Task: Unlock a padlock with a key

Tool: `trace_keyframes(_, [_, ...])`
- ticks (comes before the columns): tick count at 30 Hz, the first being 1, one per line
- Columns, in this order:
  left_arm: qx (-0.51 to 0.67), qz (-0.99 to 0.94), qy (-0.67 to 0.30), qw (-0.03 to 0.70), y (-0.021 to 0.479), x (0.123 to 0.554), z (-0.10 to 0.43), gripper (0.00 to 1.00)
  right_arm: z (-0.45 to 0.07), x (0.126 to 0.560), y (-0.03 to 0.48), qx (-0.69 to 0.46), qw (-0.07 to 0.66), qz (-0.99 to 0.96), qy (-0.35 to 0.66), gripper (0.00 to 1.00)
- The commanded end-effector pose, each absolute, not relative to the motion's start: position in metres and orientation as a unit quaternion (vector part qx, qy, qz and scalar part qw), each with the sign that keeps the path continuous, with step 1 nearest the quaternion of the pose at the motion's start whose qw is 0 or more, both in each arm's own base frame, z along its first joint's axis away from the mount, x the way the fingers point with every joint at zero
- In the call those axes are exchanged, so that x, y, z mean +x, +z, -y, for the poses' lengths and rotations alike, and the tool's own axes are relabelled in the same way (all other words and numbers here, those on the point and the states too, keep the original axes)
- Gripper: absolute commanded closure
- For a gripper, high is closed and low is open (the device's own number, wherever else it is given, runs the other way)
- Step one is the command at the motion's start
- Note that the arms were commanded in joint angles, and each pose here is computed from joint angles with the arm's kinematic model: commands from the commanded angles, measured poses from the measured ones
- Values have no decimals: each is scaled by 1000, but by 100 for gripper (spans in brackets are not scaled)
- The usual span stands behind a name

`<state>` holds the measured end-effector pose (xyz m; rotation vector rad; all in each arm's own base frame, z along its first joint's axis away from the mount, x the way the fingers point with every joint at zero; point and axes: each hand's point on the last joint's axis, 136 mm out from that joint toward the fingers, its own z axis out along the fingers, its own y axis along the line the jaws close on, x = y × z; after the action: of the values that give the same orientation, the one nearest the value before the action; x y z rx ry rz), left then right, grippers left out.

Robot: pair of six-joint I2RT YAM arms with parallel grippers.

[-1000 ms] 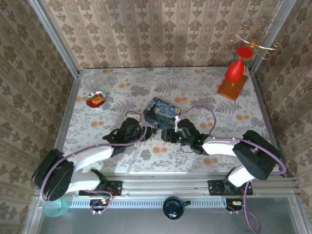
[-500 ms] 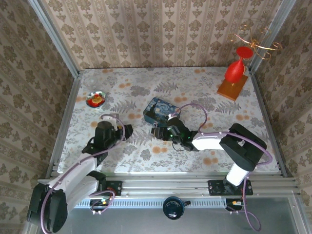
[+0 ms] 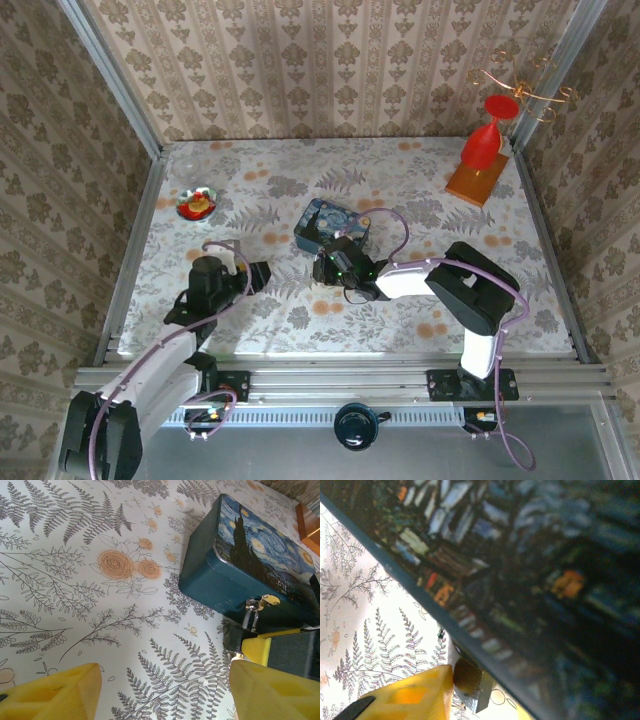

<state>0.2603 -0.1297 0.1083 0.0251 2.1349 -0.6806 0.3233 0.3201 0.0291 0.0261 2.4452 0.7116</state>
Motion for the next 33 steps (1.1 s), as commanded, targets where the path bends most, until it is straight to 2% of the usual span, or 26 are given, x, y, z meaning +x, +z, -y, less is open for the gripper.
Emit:
trace_keyframes(1, [7, -849, -279, 449, 117, 266, 129, 30, -307, 331, 24, 20, 304, -923, 235, 67])
trace_keyframes(5, [13, -865, -266, 426, 118, 284, 135, 30, -304, 334, 19, 15, 304, -925, 227, 69])
trace_keyframes(8, [2, -873, -263, 411, 120, 304, 140, 30, -304, 337, 21, 20, 304, -925, 229, 75])
trace_keyframes(12, [-2, -870, -287, 402, 127, 334, 158, 30, -291, 336, 29, 25, 314, -927, 204, 92])
trace_keyframes(24, [87, -882, -270, 376, 126, 399, 231, 30, -275, 333, 27, 28, 315, -932, 177, 98])
trace_keyframes(33, [145, -886, -285, 336, 100, 415, 277, 30, -272, 339, 34, 35, 318, -928, 189, 100])
